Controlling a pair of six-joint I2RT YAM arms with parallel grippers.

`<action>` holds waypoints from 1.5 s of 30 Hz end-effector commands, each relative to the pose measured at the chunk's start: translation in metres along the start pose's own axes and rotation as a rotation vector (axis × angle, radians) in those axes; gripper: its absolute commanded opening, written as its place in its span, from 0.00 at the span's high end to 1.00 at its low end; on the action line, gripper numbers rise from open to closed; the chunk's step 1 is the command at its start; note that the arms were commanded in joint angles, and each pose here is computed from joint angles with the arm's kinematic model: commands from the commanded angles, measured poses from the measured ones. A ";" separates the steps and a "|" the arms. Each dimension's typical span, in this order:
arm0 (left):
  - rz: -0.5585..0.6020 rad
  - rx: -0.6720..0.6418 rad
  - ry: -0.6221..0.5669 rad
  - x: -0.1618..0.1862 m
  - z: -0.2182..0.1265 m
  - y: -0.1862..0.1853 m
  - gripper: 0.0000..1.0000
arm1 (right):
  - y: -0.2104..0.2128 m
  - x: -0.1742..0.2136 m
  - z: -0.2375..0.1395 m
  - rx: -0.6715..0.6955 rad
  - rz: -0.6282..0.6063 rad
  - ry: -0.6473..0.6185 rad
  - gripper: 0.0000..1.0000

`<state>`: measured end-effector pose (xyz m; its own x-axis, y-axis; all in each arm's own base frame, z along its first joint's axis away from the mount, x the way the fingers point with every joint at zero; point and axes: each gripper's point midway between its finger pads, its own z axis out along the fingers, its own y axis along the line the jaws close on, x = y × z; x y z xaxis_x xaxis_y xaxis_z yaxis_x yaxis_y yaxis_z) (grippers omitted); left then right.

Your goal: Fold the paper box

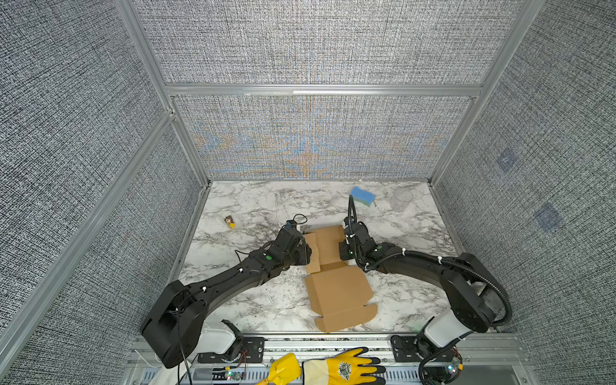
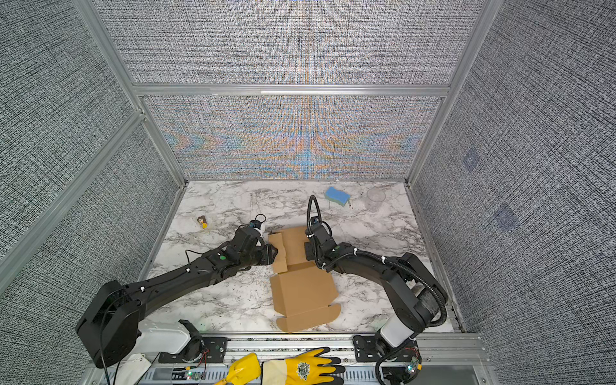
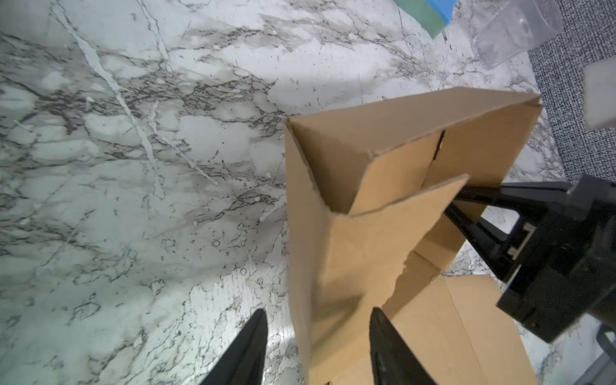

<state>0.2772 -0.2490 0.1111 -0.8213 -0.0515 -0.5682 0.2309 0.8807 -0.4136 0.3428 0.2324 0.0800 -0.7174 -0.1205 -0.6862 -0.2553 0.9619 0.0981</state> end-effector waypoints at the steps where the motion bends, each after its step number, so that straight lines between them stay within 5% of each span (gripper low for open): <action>1: -0.018 0.043 -0.018 -0.004 0.001 -0.008 0.51 | 0.002 -0.005 -0.003 -0.009 0.011 -0.023 1.00; 13: -0.002 -0.005 -0.012 -0.010 0.022 -0.005 0.59 | 0.012 -0.007 -0.008 -0.057 0.011 -0.037 1.00; 22: 0.002 -0.065 -0.004 -0.007 0.028 0.006 0.80 | 0.025 -0.008 -0.008 -0.087 0.000 -0.044 1.00; 33: 0.001 -0.228 0.026 -0.007 0.028 0.031 0.93 | 0.037 -0.010 -0.015 -0.093 -0.022 -0.063 1.00; 45: 0.020 -0.431 0.091 -0.010 0.016 0.054 0.97 | 0.047 -0.010 -0.022 -0.114 -0.023 -0.079 1.00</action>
<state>0.3097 -0.2259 0.0866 -0.8530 -0.0337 -0.5208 0.0560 0.9862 -0.1555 0.3255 0.2610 0.0992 -0.6694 -0.1386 -0.7298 -0.3165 0.9420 0.1114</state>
